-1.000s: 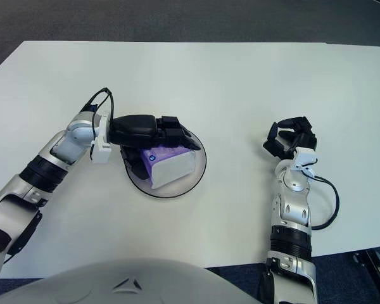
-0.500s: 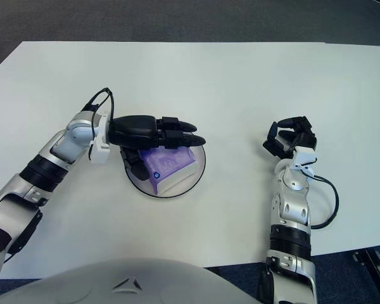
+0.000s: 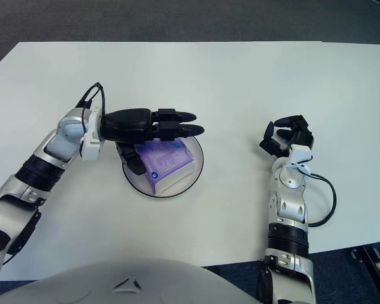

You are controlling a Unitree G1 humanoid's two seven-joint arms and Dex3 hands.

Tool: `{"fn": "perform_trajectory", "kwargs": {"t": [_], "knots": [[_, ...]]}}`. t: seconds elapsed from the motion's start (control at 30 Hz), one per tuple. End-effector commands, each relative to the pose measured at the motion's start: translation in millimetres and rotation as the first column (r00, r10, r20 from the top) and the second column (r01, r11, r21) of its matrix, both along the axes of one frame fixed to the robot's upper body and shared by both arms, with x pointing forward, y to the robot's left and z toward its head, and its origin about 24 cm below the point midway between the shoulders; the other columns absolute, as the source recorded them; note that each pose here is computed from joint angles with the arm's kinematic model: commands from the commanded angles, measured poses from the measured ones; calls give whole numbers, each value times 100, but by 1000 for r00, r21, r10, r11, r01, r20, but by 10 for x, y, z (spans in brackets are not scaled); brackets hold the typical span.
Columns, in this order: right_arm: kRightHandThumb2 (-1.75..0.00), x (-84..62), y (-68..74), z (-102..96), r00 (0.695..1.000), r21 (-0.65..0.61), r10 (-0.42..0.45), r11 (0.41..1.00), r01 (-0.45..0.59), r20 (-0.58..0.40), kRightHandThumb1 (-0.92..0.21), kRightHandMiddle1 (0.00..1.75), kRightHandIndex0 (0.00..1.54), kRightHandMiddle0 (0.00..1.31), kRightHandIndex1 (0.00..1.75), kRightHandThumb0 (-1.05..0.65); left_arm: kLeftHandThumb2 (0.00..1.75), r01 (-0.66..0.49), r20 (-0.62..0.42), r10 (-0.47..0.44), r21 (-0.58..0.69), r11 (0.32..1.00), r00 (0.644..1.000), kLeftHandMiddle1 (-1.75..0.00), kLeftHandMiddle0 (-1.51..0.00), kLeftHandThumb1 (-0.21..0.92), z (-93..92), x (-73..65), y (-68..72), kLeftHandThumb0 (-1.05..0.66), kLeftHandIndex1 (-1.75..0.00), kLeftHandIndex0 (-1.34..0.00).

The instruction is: Put the tissue paper into the plate.

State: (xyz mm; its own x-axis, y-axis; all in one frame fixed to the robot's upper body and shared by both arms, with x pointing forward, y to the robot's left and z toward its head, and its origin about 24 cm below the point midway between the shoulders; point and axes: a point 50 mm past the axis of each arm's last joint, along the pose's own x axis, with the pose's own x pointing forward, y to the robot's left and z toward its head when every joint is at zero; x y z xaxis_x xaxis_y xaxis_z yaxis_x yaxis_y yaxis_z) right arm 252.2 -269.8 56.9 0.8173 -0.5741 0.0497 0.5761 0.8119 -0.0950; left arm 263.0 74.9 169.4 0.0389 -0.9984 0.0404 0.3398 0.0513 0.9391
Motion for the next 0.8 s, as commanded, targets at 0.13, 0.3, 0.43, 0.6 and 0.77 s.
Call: {"fn": "perform_trajectory", "kwargs": {"t": [0.13,0.3,0.43,0.6,0.77], "knots": [[-129,-137,62,-381,989,54,-8,998,16,-148,-34,175,104,60,175,-47,71,-31,-14,30,-23,999,999,-1,0,92,49,48,151,-105,0,0],[-128,-142,65,-387,989,43,-3,999,10,-150,-34,175,104,59,175,-47,67,-85,-37,83,-41,996,996,0,0,92,79,123,315,-105,0,0],[-127,-157,73,-395,989,42,0,999,7,-149,-35,175,103,59,175,-47,77,-157,-79,147,-135,978,986,-1,-2,92,-66,179,516,-105,-1,-1],[-127,-161,111,-396,989,44,11,999,-4,-149,-35,175,103,58,175,-47,96,-272,-286,171,-362,892,943,-11,-19,92,-190,359,548,-105,-49,0],[-127,-149,177,-384,990,54,27,998,-20,-142,-35,175,103,58,175,-47,101,-402,-505,171,-395,826,846,-45,-28,92,-221,610,651,-105,-89,0]]}}
